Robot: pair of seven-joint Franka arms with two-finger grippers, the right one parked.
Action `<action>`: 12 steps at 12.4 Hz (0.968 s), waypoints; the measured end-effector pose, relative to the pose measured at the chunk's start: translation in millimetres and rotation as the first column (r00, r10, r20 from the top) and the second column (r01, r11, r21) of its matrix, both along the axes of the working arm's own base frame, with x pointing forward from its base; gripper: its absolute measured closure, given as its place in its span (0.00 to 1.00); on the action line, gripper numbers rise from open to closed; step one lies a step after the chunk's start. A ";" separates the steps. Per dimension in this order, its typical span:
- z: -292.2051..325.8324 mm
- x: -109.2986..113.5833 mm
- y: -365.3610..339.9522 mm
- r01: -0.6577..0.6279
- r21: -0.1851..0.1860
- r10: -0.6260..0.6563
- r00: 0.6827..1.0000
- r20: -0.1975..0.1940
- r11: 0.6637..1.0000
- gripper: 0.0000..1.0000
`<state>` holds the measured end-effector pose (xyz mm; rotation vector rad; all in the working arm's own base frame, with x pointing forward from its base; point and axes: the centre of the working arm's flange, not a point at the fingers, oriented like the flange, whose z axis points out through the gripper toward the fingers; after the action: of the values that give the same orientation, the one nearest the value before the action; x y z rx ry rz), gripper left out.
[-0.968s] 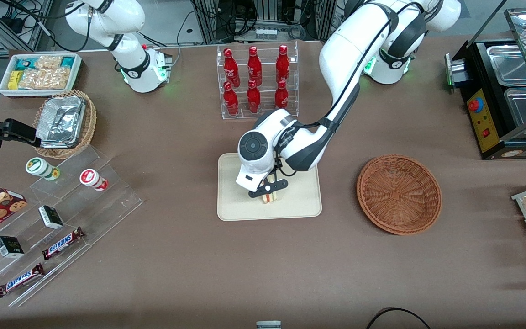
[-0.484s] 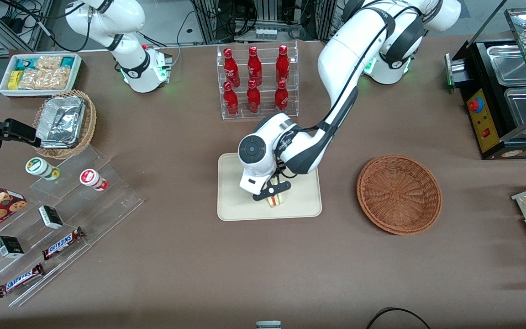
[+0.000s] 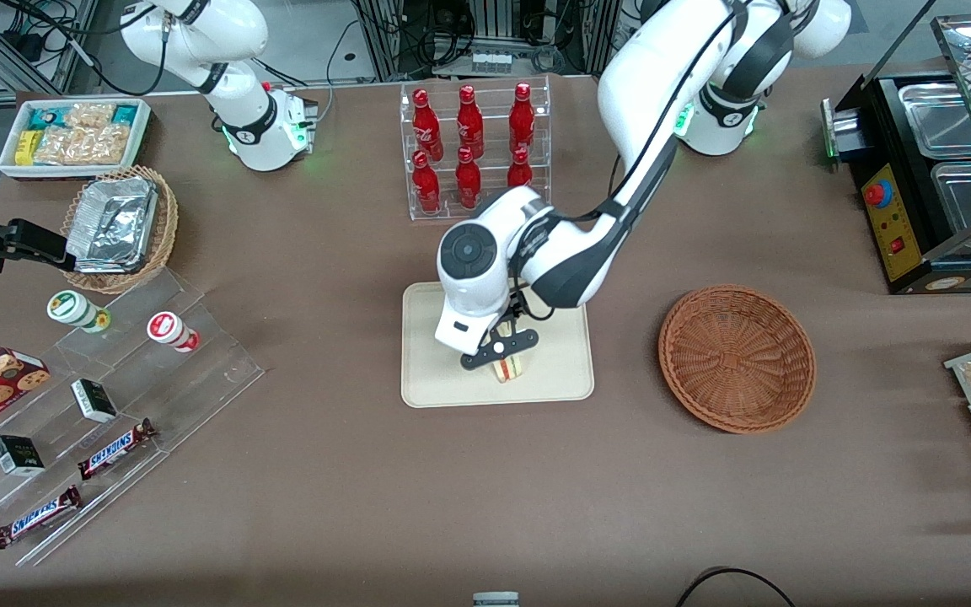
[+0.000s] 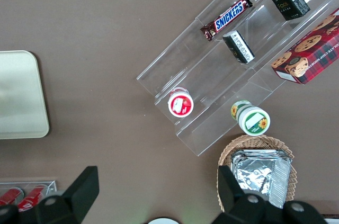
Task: Place sandwich from basket to tray
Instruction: 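Open the left gripper, release the sandwich, and raise the arm away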
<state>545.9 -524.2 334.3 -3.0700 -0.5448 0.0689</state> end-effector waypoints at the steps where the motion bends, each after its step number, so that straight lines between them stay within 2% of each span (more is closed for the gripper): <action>1: 24.0 6.0 11.3 0.016 -0.003 -0.016 1.000 0.009 1.000 0.00; 4: 78.3 26.1 60.1 0.069 0.019 -0.069 0.998 -0.003 0.997 0.00; 7: 100.9 52.1 124.8 0.122 0.033 -0.122 0.992 -0.022 0.992 0.00; 12: 130.5 69.6 257.6 0.251 0.035 -0.248 0.967 -0.058 0.967 0.00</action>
<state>615.5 -266.6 464.9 -3.0559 -0.1516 0.1312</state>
